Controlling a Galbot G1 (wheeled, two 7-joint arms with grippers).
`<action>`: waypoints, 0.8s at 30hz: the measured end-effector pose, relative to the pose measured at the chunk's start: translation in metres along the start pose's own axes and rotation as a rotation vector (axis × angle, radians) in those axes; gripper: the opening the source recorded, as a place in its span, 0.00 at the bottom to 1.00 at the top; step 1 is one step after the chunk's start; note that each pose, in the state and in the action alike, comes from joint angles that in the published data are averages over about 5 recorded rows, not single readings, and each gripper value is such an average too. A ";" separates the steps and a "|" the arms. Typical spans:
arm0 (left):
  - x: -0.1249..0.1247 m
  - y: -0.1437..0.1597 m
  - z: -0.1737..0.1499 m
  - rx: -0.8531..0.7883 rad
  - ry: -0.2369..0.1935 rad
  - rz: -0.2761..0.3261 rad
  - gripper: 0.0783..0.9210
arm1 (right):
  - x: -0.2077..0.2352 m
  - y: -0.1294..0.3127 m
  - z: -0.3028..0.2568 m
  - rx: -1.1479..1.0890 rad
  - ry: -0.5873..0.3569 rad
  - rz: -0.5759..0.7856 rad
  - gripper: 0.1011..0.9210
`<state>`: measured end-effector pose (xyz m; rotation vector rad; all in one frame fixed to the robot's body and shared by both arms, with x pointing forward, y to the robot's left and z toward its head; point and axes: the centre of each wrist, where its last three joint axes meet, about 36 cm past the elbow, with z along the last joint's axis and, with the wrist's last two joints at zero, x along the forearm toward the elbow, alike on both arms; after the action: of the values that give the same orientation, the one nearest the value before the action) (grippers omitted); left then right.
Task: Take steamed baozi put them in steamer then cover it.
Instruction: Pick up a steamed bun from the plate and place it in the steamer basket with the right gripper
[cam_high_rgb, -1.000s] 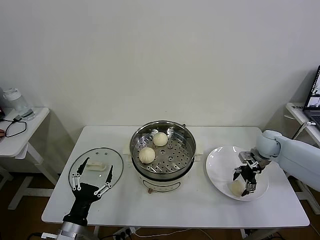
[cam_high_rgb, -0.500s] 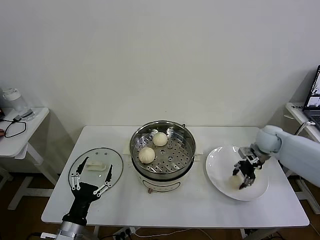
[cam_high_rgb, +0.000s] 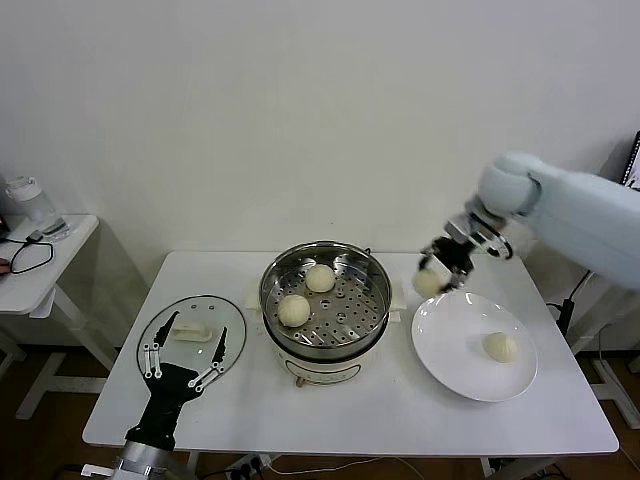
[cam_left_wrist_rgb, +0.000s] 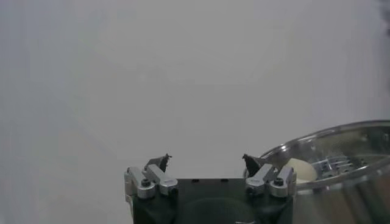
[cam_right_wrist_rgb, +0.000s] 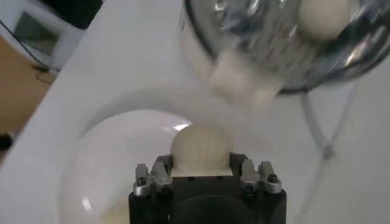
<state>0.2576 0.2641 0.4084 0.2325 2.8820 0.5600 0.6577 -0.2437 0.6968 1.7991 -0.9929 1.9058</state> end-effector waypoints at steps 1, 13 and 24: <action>0.000 0.000 0.000 0.001 -0.001 0.000 0.88 | 0.003 -0.009 -0.010 0.047 -0.001 0.002 0.66; -0.001 0.002 0.000 0.000 -0.006 -0.006 0.88 | -0.020 -0.071 -0.113 0.533 0.003 -0.053 0.65; -0.001 0.002 0.000 0.003 -0.009 -0.013 0.88 | -0.066 -0.075 -0.146 0.773 -0.009 -0.122 0.64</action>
<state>0.2591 0.2656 0.4089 0.2162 2.8735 0.5511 0.6100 -0.0775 0.6582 2.1727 -0.1077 2.3876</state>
